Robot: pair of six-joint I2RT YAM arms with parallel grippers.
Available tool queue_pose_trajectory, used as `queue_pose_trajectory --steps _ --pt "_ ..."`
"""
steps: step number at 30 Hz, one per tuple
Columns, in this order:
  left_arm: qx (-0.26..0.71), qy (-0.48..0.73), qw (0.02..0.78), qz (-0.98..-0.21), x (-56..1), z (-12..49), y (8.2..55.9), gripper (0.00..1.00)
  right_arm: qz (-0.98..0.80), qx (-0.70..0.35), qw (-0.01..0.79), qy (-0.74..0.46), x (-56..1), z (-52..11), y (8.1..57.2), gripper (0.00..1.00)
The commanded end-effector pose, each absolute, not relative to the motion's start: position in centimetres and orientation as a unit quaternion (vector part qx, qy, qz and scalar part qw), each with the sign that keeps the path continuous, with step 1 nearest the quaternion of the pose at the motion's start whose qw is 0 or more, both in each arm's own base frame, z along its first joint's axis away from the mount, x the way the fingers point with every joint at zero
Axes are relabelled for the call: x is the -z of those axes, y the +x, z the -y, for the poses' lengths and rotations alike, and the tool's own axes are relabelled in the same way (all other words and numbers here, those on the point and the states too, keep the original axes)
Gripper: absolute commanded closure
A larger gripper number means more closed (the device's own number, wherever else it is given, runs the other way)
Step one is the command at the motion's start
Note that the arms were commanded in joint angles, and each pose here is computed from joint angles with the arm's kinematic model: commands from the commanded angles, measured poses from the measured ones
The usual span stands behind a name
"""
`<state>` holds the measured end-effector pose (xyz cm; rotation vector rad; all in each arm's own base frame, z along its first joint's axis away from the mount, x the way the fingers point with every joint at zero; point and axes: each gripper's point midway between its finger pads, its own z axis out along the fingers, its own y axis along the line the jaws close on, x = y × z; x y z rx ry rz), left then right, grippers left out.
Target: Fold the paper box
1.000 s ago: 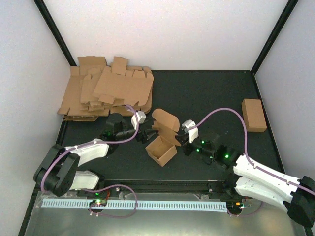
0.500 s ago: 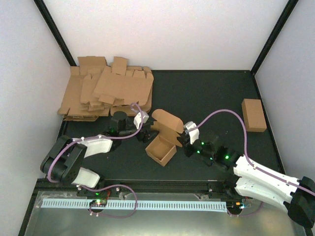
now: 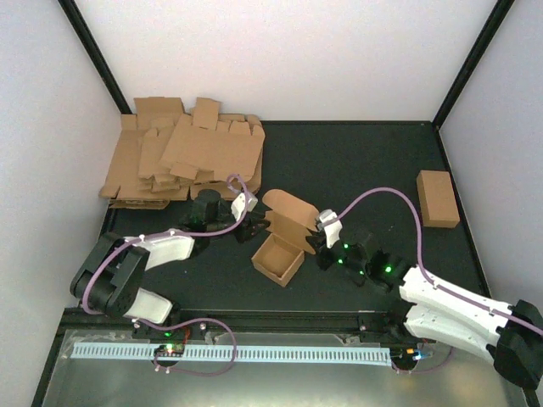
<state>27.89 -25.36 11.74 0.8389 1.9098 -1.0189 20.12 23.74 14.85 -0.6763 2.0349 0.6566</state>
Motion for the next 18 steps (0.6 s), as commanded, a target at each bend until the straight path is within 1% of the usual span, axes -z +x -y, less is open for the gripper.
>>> queue_pose_trajectory --steps 1,4,6,7,9,10,13,18 --pt "0.394 0.331 0.408 -0.754 -13.0 25.2 28.0 0.68 -0.832 -0.239 0.429 -0.259 -14.5 -23.5 21.1 0.94" --pt "0.402 0.334 0.407 -0.749 -13.7 25.6 27.4 0.72 -0.835 -0.235 0.427 -0.255 -14.5 -23.7 21.4 0.94" --pt "0.398 0.331 0.405 -0.754 -13.8 25.9 27.3 0.78 -0.836 -0.233 0.429 -0.251 -14.7 -23.6 21.5 0.95" --pt "0.387 0.323 0.405 -0.763 -13.8 25.9 27.5 0.82 -0.838 -0.228 0.429 -0.248 -14.8 -23.5 21.7 0.95" --pt "0.350 0.300 0.399 -0.793 -13.5 25.9 28.0 0.95 -0.846 -0.216 0.422 -0.244 -14.8 -23.4 22.0 0.96" --pt "0.335 0.295 0.397 -0.802 -13.6 26.2 28.0 0.98 -0.851 -0.209 0.417 -0.240 -14.9 -23.3 22.1 0.97" --pt "0.303 0.301 0.401 -0.810 -14.1 27.7 27.0 0.98 -0.864 -0.196 0.405 -0.226 -14.9 -23.3 22.6 0.97" --pt "0.260 0.224 0.400 -0.850 -14.2 27.0 27.7 0.98 -0.875 -0.190 0.407 -0.180 -15.5 -23.1 23.7 0.98"
